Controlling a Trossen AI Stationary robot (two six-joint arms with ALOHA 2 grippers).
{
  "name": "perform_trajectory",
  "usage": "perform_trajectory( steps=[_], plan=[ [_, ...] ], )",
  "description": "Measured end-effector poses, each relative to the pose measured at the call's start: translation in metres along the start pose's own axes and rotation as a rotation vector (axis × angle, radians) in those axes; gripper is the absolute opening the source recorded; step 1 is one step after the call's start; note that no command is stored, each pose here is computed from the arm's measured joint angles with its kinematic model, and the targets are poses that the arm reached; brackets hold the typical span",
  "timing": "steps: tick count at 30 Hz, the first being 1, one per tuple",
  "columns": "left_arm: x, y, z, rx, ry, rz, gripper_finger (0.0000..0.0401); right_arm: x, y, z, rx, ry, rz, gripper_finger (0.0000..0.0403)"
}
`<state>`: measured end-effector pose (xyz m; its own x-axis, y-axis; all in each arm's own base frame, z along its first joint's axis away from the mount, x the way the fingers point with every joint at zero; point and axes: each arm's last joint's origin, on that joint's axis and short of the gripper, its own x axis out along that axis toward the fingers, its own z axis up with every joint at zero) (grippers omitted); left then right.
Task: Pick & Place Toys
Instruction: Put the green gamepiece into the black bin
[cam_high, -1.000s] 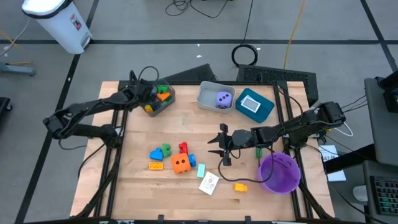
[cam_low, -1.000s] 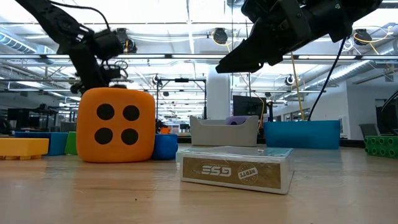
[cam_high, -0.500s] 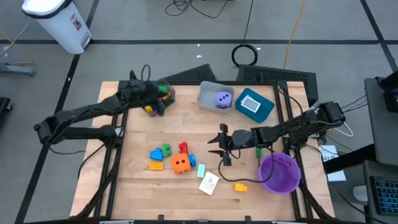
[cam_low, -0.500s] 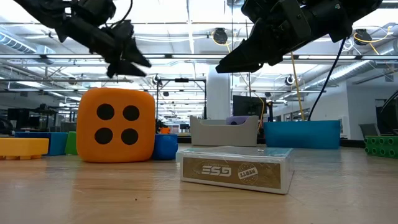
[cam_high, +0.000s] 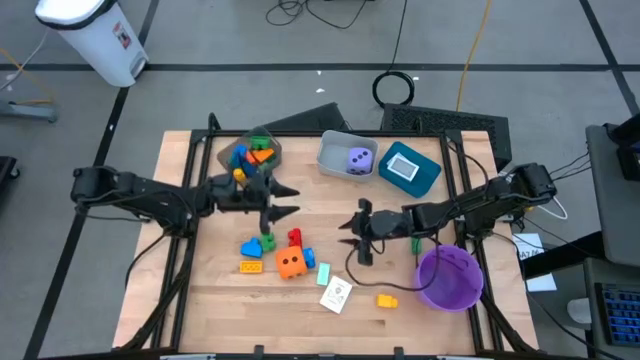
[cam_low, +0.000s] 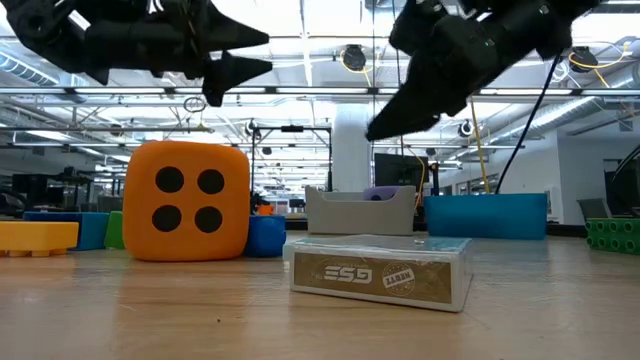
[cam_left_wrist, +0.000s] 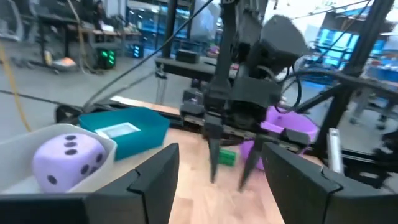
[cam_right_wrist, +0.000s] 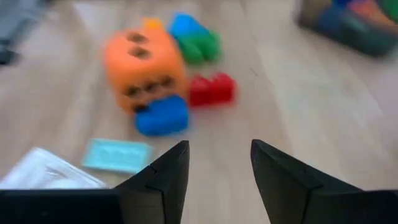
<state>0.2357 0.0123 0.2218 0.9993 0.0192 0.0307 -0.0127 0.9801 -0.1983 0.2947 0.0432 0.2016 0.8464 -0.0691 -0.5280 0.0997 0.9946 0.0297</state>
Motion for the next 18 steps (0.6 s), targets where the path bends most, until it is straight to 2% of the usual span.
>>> perform_trajectory(
  steps=[7,11,14,18],
  plan=[
    [0.009,0.0,-0.012,0.04,-0.008,0.084,0.0237,-0.033,-0.024,0.018,0.217,0.491,-0.231,0.0145],
    [0.012,0.003,-0.017,0.021,0.02,0.099,0.0237,-0.054,-0.038,0.021,0.454,0.698,-0.354,0.014],
    [0.012,0.003,-0.018,0.021,0.021,0.099,0.0237,-0.062,-0.047,0.016,0.643,0.821,-0.399,0.0139],
    [0.012,0.002,-0.018,0.034,0.022,0.094,0.0237,-0.066,-0.056,-0.002,0.762,0.967,-0.427,0.0139]
  ],
)
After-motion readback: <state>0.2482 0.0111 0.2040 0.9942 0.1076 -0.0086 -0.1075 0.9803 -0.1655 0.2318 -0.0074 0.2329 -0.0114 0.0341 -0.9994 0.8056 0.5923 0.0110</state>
